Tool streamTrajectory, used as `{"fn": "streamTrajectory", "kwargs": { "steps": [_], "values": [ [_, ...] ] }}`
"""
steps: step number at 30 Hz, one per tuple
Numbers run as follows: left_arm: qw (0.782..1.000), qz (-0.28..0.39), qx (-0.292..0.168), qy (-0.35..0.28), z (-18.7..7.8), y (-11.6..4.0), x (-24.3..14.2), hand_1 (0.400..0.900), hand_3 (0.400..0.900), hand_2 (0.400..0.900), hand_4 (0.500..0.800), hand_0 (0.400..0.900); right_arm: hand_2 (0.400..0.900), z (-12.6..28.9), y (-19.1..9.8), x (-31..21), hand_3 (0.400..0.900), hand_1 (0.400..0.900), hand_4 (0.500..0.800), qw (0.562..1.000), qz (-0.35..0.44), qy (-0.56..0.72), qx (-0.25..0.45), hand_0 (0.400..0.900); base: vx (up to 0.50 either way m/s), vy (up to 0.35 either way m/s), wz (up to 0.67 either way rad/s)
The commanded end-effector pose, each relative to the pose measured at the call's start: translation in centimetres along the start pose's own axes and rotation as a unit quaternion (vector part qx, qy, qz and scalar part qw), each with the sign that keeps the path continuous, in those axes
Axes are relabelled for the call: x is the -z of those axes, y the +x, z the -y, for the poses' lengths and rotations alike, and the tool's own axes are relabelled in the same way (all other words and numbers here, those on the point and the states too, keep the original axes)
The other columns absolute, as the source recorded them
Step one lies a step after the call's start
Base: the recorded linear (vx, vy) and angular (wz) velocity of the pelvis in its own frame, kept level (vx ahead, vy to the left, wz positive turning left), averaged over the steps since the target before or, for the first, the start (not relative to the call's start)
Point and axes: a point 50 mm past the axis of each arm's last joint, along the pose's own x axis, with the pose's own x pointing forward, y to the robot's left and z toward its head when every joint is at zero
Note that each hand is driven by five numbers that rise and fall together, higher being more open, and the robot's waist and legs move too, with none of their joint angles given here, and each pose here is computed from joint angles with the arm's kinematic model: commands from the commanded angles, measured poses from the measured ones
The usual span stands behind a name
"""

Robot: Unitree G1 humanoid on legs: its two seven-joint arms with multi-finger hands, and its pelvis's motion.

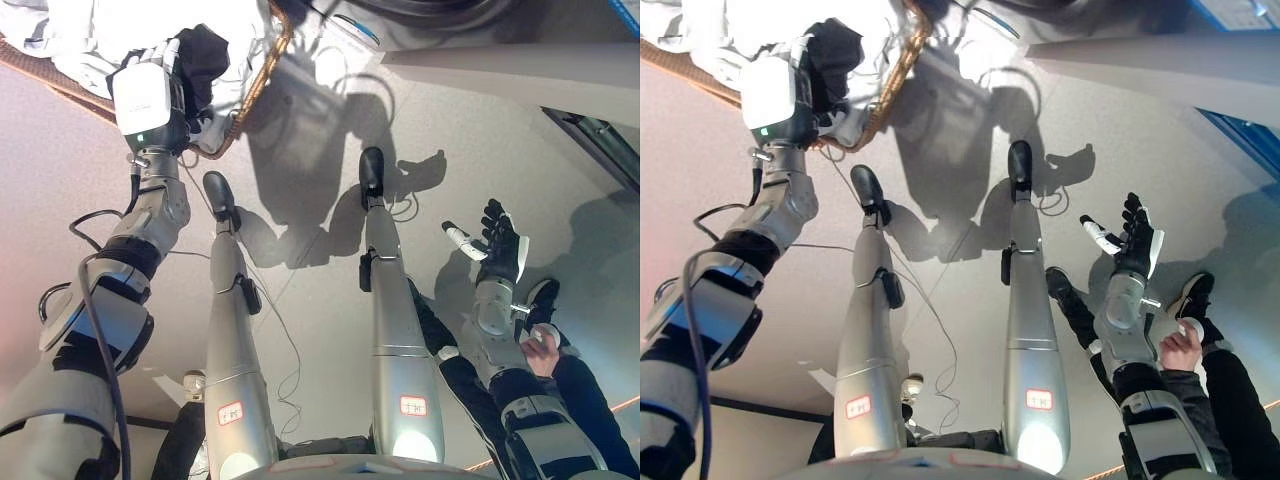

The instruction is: Put the clothes in the basket into the washing machine.

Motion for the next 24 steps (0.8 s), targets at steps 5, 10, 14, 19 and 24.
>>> {"fn": "streamTrajectory", "kwargs": {
  "steps": [5, 10, 14, 19, 24],
  "values": [
    [0.997, -0.009, -0.005, 0.082, -0.5, -0.1, 2.1, 0.400, 0.400, 0.400, 0.500, 0.400, 0.900, 4.8, -1.8, 1.4, 0.900, 0.900, 0.800, 0.998, -0.003, -0.039, 0.058, 0.900, -0.014, 0.011, -0.04],
    [0.996, -0.004, -0.010, 0.088, -0.8, 0.2, 2.1, 0.400, 0.400, 0.400, 0.500, 0.400, 0.900, 4.4, -1.6, 0.9, 0.900, 0.900, 0.800, 0.998, 0.008, -0.033, 0.055, 0.900, -0.002, 0.001, -0.01],
    [0.997, -0.010, -0.010, 0.082, -0.8, 0.2, 2.1, 0.400, 0.400, 0.400, 0.500, 0.400, 0.900, 4.3, -1.5, 1.0, 0.900, 0.900, 0.800, 0.998, 0.007, -0.031, 0.056, 0.900, 0.000, 0.000, 0.00],
    [0.999, -0.034, 0.002, 0.022, -0.1, -0.4, 1.9, 0.400, 0.400, 0.400, 0.500, 0.400, 0.900, 4.0, -1.5, 1.5, 0.900, 0.900, 0.800, 0.998, -0.008, -0.030, 0.058, 0.900, 0.010, 0.002, -0.02],
    [0.976, -0.072, 0.012, -0.204, 0.9, -1.7, -0.2, 0.400, 0.400, 0.400, 0.500, 0.400, 0.900, 4.4, -1.8, 2.9, 0.900, 0.900, 0.800, 0.996, -0.050, -0.036, 0.071, 0.900, 0.044, 0.023, -0.05]
  ]
}}
